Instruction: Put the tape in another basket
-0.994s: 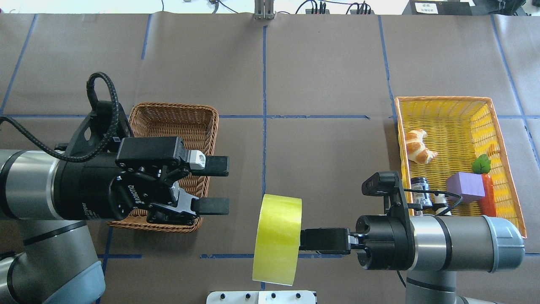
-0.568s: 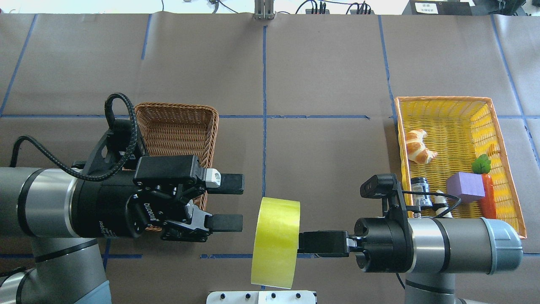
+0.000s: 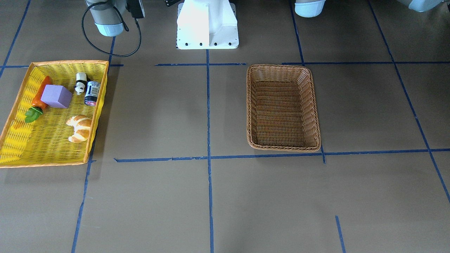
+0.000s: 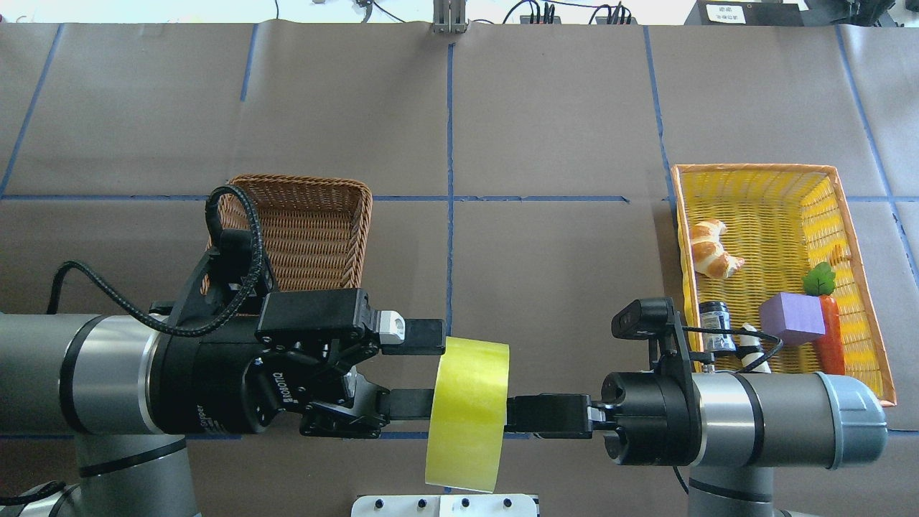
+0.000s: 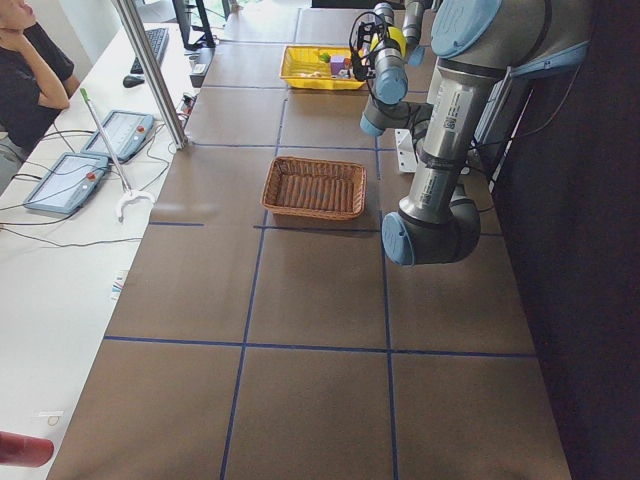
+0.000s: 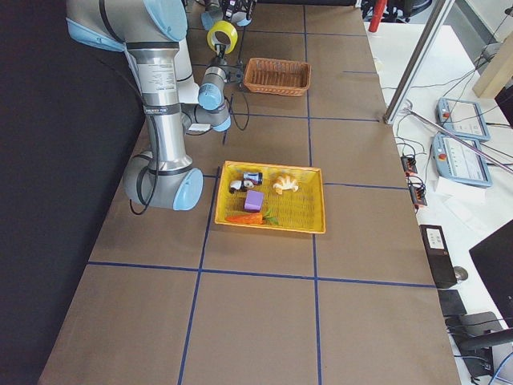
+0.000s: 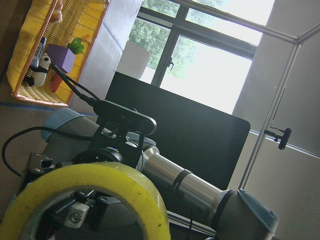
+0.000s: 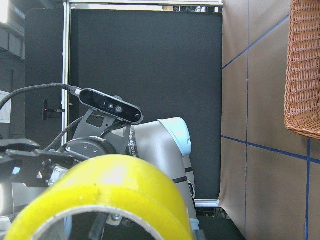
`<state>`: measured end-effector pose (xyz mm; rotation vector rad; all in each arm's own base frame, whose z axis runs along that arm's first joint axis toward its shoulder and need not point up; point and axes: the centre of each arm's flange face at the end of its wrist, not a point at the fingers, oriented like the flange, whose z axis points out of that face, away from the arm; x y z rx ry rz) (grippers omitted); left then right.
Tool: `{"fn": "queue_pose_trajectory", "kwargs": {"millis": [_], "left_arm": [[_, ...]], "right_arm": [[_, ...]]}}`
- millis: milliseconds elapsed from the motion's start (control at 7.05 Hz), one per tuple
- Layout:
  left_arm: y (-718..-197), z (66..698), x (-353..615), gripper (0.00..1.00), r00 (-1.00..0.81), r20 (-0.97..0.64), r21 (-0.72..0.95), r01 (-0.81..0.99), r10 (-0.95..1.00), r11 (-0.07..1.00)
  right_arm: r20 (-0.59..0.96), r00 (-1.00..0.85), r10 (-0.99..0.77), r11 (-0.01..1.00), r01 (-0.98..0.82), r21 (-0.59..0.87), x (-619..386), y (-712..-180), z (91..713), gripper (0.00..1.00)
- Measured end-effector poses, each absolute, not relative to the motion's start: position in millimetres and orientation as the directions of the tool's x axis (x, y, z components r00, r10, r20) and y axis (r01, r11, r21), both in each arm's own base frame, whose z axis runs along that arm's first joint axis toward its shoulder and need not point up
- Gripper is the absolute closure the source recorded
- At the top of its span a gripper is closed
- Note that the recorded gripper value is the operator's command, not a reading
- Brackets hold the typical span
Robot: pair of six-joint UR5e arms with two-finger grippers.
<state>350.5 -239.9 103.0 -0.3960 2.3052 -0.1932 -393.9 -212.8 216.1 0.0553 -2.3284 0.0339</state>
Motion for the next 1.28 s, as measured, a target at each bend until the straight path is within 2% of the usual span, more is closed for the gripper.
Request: {"fn": "queue_pose_trajectory", "kwargs": {"millis": [710,852,994,1135,1277], "left_arm": [[-210,96,375,0.01,-0.671,-0.653,-0.272,-0.224,-0.351,0.936],[-209,97,376,0.19,-0.670,-0.654,-0.273,-0.222,-0.350,0.936],[-209,97,377,0.44,-0.671,-0.654,-0.275,-0.220,-0.350,0.936],[-210,96,376,0.62,-0.672,-0.653,-0.276,-0.218,-0.349,0.936],[-210,96,377,0.67,-0.673,-0.652,-0.277,-0.218,-0.350,0.936]], "right_arm": [[0.723,-0.690,-0.023,0.999,-0.052,-0.017,-396,-210,215,1.00],[0.723,-0.690,-0.022,0.999,-0.050,-0.017,-397,-209,215,1.00],[0.723,-0.690,-0.021,0.999,-0.049,-0.018,-397,-208,215,1.00],[0.724,-0.690,-0.020,0.999,-0.047,-0.018,-397,-208,215,1.00],[0.723,-0.690,-0.019,0.999,-0.046,-0.017,-398,-207,215,1.00]]}}
